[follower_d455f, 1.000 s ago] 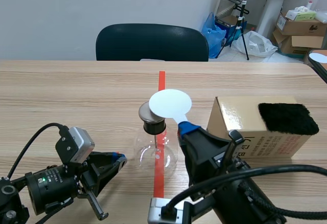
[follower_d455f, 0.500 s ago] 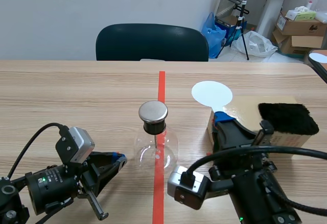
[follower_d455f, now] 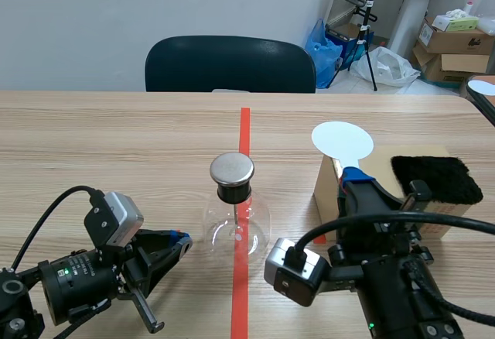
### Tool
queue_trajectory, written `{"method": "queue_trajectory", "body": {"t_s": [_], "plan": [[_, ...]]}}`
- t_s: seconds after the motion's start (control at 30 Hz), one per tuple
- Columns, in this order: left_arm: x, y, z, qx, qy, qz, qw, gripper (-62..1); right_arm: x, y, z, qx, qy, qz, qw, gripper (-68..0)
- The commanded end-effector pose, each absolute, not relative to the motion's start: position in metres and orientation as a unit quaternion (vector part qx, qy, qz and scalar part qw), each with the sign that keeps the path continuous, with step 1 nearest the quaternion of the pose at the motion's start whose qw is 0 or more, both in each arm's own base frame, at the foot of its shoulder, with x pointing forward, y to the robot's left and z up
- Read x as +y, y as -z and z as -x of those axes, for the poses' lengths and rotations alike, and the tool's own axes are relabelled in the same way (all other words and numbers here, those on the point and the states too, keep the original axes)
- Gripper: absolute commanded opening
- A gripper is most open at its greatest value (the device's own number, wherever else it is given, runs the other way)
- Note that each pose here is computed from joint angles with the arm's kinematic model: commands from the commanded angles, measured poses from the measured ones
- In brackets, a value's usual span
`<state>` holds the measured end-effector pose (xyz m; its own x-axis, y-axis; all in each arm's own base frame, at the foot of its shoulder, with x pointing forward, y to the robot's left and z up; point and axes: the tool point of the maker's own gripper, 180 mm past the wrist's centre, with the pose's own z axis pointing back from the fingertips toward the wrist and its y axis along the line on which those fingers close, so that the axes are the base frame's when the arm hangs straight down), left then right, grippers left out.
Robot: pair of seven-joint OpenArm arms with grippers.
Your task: Do the electroscope experiment
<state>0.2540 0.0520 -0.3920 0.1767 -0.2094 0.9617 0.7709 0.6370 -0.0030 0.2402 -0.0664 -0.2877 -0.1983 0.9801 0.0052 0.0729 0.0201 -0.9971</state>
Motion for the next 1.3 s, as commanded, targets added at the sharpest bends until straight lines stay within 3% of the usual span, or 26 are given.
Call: {"method": "queue_trajectory", "body": {"t_s": [0.0,0.33,0.87,1.27], "plan": [[0.051,0.382,-0.257,-0.559,0.336,0.263,0.710,-58.1,-0.070,0.277,-0.246,-0.577,-0.515,0.474,0.421,-66.5],[0.051,0.382,-0.257,-0.559,0.336,0.263,0.710,-58.1,-0.048,0.277,-0.241,-0.602,-0.543,0.442,0.385,-66.5],[0.051,0.382,-0.257,-0.559,0.336,0.263,0.710,-58.1,0.009,0.279,-0.211,-0.661,-0.610,0.339,0.274,-66.5],[0.051,0.382,-0.257,-0.559,0.336,0.263,0.710,-58.1,0.017,0.279,-0.204,-0.669,-0.620,0.321,0.255,-66.5]]}}
